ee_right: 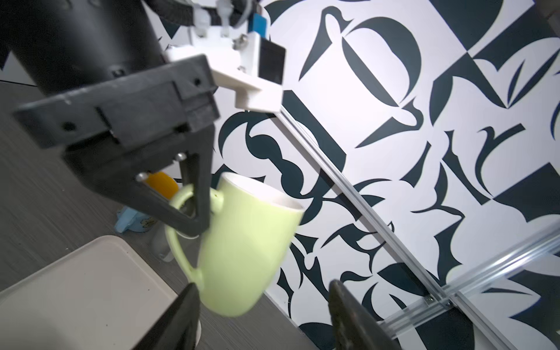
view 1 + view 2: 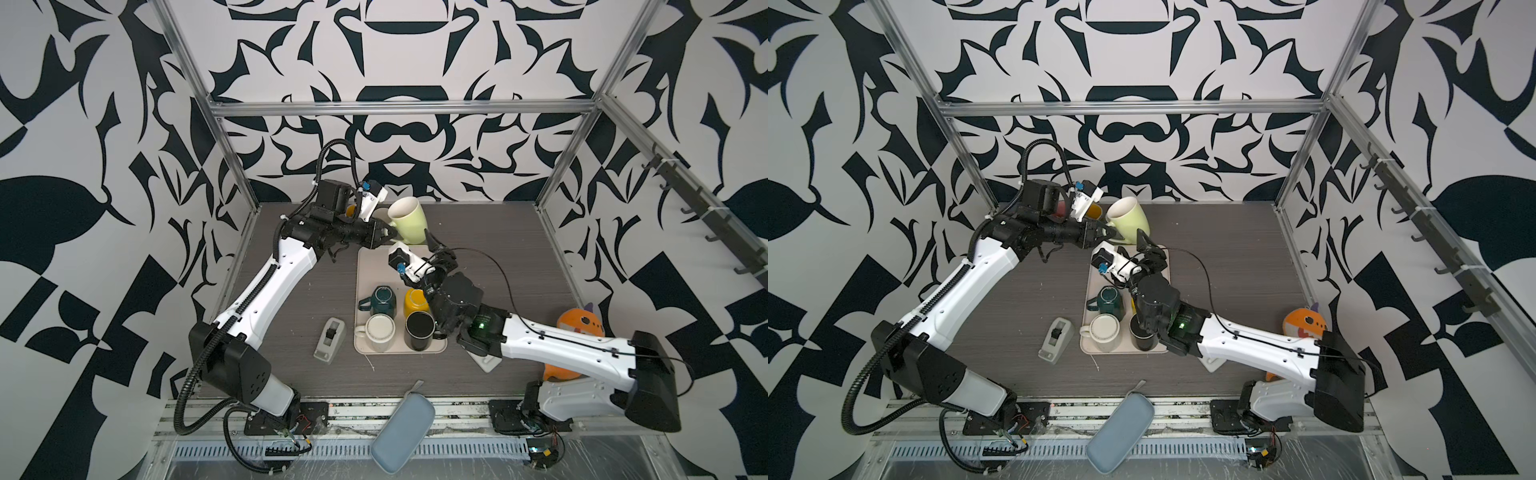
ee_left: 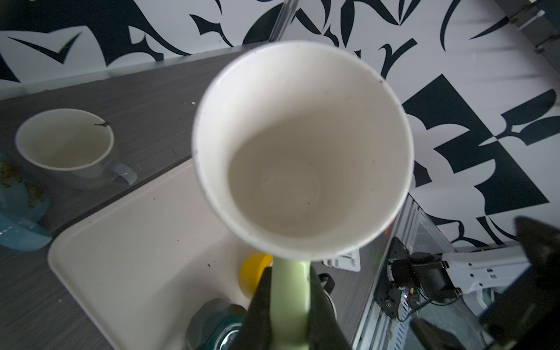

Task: Turn the mug right side up
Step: Place the mug at the top-center of the table.

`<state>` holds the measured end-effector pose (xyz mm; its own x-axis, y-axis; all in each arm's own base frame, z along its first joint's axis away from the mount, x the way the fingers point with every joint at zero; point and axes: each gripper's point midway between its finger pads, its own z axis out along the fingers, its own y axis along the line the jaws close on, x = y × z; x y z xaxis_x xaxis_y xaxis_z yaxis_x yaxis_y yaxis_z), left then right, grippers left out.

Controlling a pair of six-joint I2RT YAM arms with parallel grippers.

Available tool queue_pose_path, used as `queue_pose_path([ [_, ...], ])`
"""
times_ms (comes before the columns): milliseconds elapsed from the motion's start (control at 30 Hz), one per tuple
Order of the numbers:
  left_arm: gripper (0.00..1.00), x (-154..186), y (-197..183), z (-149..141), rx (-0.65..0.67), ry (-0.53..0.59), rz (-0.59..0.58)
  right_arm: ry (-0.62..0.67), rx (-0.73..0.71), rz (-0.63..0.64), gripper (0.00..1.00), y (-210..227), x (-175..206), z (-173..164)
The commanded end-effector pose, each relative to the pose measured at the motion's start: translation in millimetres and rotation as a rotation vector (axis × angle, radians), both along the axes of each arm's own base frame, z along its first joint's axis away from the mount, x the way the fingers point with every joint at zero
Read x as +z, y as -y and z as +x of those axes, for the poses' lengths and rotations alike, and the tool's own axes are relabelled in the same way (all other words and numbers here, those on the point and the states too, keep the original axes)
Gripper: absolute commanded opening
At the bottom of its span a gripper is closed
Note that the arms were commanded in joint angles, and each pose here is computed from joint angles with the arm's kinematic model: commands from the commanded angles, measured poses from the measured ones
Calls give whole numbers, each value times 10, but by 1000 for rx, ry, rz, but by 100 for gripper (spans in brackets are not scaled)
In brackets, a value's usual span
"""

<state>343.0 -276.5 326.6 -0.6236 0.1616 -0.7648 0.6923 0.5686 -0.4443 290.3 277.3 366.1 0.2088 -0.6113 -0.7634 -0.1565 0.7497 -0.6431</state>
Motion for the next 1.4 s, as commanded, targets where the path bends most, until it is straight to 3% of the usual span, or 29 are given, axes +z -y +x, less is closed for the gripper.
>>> queue_pose_path([
  [0,0,375,3,300,107,152,-74,-128,-25,159,69,284,-84,52],
  [133,0,309,-7,645,231,155,-95,-387,-29,428,70,701,-297,245],
  [267,0,183,53,970,327,153,-86,-525,-4,619,71,944,-388,308],
  [500,0,-109,352,1331,411,240,113,-846,108,850,73,876,-670,383],
  [867,0,-597,634,1850,499,282,301,-1096,178,1262,72,1125,-1042,651],
  [1367,0,-1266,704,2015,540,199,337,-1148,151,1328,70,1216,-1263,706],
])
